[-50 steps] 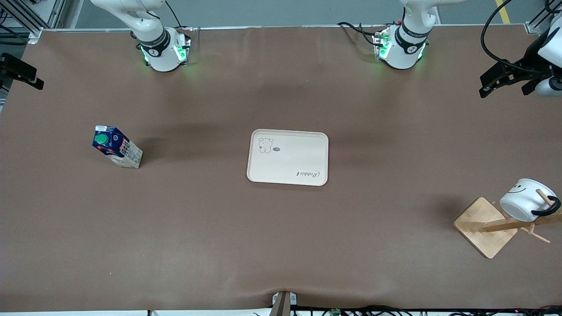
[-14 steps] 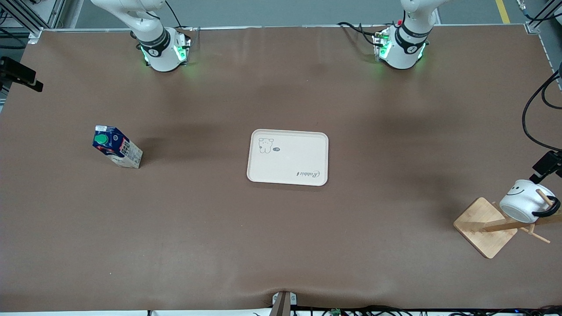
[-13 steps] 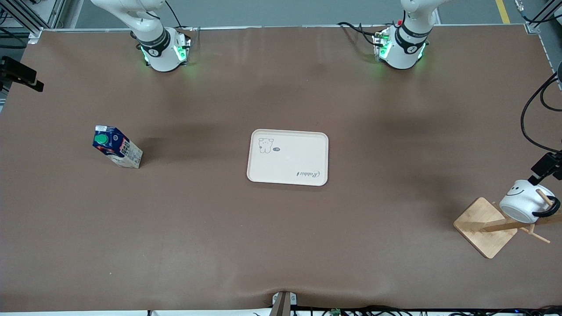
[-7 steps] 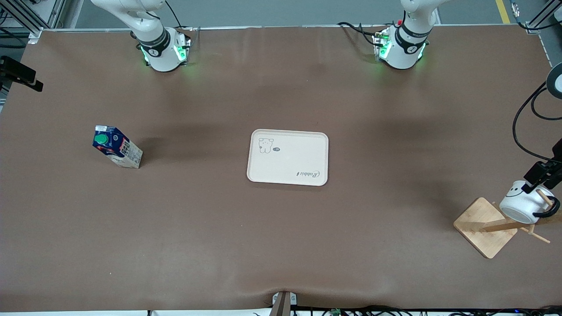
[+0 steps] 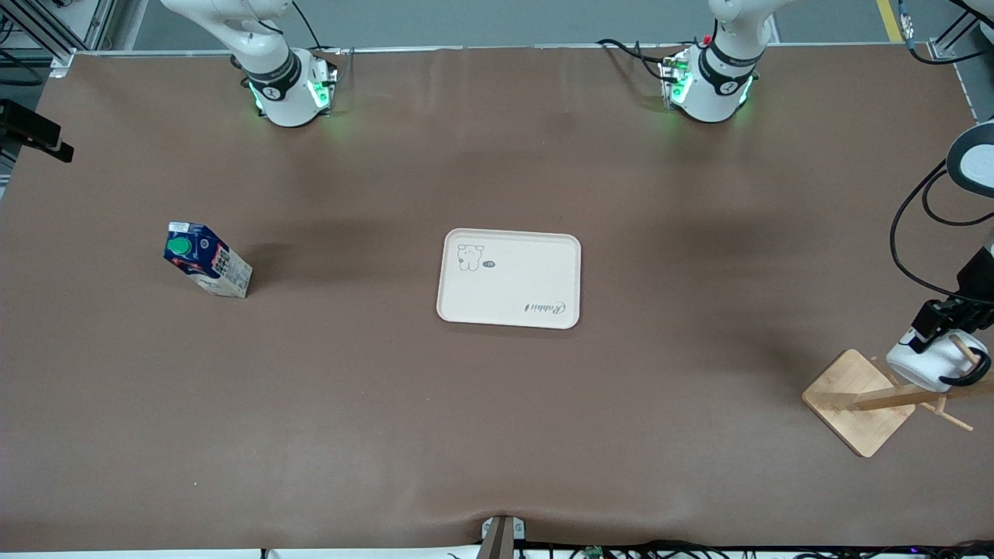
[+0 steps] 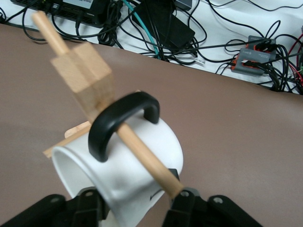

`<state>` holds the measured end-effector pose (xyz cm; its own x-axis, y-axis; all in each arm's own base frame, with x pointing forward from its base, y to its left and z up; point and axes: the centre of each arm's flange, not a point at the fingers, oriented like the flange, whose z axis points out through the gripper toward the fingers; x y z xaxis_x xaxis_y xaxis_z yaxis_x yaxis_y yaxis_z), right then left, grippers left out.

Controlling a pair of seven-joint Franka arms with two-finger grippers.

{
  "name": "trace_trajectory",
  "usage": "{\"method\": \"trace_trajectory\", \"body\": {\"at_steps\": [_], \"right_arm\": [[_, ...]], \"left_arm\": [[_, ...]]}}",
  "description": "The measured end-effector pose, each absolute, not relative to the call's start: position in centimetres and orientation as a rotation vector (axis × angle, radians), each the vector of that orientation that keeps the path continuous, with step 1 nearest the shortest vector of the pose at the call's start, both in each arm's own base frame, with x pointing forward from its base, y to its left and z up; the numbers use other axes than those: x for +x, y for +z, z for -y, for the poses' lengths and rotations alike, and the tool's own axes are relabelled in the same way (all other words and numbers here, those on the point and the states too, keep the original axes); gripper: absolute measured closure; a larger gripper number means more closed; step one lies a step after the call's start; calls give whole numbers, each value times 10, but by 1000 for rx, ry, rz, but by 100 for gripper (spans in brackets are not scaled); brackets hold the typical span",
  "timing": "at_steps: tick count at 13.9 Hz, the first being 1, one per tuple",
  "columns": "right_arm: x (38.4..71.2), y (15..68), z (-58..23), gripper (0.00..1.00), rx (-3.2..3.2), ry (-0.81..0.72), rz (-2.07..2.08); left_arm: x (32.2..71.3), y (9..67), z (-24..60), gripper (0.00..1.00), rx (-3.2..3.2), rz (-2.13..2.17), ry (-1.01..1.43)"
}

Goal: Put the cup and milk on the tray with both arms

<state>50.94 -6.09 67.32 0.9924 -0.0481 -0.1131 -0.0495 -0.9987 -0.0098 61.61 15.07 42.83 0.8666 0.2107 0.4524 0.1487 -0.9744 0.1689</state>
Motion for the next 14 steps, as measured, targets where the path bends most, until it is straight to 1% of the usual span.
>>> {"method": "trace_trajectory", "body": {"at_steps": [1,2,4,5,6,7,8,10,14], "right_arm": [[509,673,61,0,-3123,177,-76],[509,673,61,0,-3123,177,-76],[510,673,61,0,-3123,178,-76],[510,672,61,0,-3123,180,-76],[510,672,61,0,-3123,182,-76],[511,671,61,0,-3122,184,-77],[511,670,61,0,-3122,186,-78],[514,666,62,0,-3121,199,-79],[523,652,62,0,-3117,235,-77]], "left_arm": [[617,428,-149,61,2912,-266,728],[617,427,-148,62,2916,-245,728],[617,427,-147,79,2925,-199,731],[618,427,-144,79,2927,-177,731],[619,427,-139,84,2926,-153,732],[621,428,-131,84,2922,-135,734],[622,430,-125,92,2918,-119,736],[621,433,-124,93,2917,-114,738],[620,436,-121,93,2921,-81,724]]}}
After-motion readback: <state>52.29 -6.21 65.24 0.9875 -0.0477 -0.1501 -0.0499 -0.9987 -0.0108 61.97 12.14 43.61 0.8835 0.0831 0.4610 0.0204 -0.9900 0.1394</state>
